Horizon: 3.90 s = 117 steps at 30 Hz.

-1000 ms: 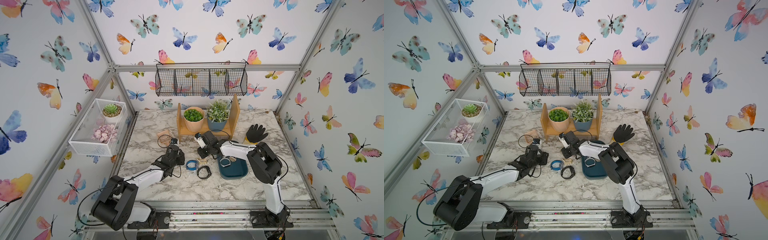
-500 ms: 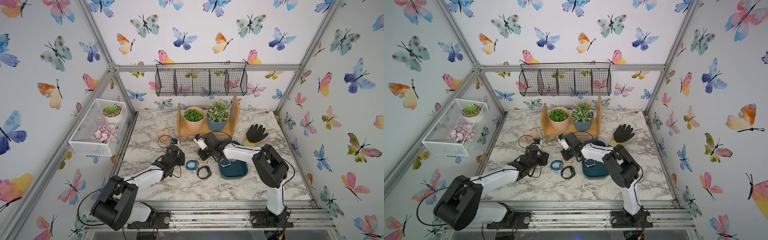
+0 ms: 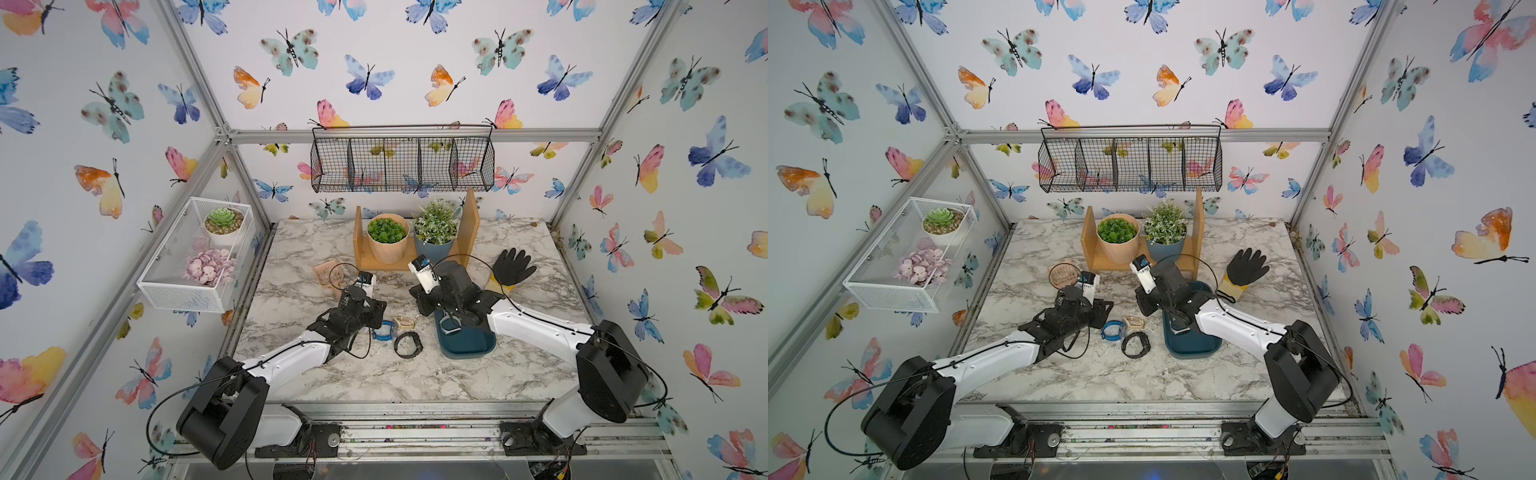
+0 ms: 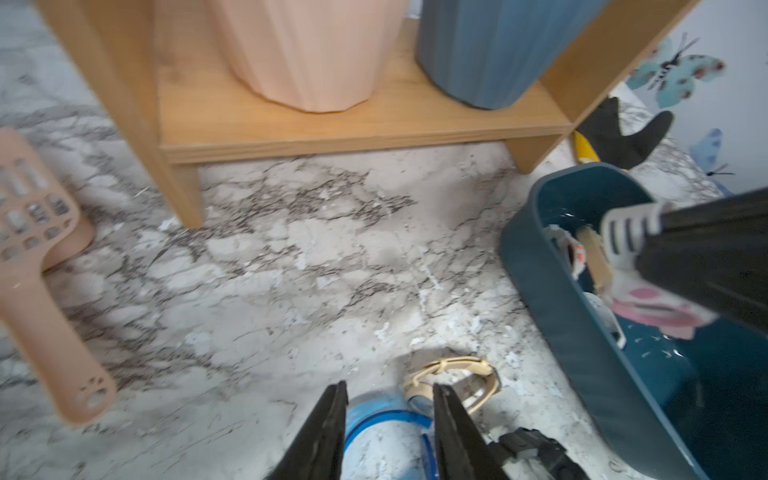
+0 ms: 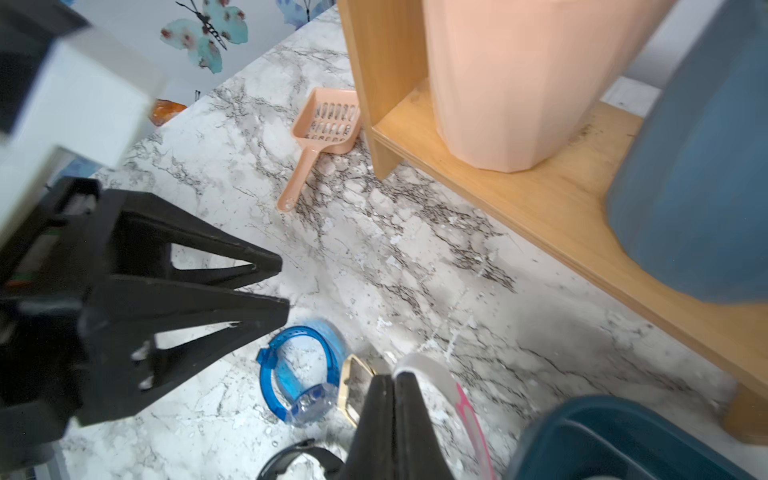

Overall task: Put the watch into the storage box
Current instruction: Place the watch in the storage box, then pick up the watch at the center of the board.

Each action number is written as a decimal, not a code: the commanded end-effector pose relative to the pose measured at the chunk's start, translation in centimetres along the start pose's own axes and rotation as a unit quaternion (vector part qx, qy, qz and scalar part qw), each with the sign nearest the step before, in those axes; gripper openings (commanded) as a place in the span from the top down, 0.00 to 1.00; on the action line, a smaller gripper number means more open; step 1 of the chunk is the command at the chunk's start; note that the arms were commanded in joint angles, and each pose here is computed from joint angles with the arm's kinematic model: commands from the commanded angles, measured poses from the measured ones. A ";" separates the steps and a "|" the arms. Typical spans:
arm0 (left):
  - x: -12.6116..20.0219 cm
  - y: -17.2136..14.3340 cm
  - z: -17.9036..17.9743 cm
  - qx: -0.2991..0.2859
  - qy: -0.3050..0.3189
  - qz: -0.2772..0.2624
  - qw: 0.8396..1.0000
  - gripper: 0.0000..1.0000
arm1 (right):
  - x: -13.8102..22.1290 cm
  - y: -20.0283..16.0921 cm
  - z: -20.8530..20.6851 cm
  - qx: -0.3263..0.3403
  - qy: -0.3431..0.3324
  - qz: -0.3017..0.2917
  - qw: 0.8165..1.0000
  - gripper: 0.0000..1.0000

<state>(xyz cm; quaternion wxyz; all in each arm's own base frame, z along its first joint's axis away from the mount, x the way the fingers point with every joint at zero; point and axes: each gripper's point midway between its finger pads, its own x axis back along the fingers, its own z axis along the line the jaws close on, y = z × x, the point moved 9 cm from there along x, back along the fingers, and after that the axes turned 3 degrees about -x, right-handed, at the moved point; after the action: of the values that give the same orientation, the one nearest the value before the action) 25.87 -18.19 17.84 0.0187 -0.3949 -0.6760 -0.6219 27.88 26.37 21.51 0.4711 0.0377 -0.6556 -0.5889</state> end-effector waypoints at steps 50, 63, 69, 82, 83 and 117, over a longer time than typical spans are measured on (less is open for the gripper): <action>-2.8 -1.1 -2.1 -0.036 0.015 0.039 0.998 0.57 | -2.4 -4.1 -7.4 -0.107 -0.049 0.038 0.992 0.60; -0.7 -3.1 -0.6 -0.025 0.062 0.117 0.991 0.57 | -1.0 -1.5 -3.6 -0.041 -0.005 0.019 0.999 0.53; 0.2 -4.9 -0.2 0.003 0.064 0.144 0.988 0.56 | -1.4 -2.2 -1.3 -0.020 0.026 0.026 0.999 0.49; 0.4 -7.7 1.1 0.053 0.115 0.168 0.978 0.49 | -2.4 -2.8 -0.3 -0.012 0.038 0.038 0.998 0.48; 0.4 -7.7 1.3 0.052 0.123 0.168 0.977 0.49 | -2.4 -2.9 -0.2 -0.012 0.040 0.039 0.998 0.48; -3.8 -5.2 2.0 0.040 0.141 0.144 0.979 0.53 | -3.7 -4.3 0.1 -0.011 0.044 0.060 0.997 0.47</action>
<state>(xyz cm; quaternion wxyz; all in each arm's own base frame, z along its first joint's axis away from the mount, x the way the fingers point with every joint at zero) 26.02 -18.01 11.38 0.2145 -0.4008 -0.6352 -0.6244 28.04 27.07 16.26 0.5253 0.0125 -0.6301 -0.5718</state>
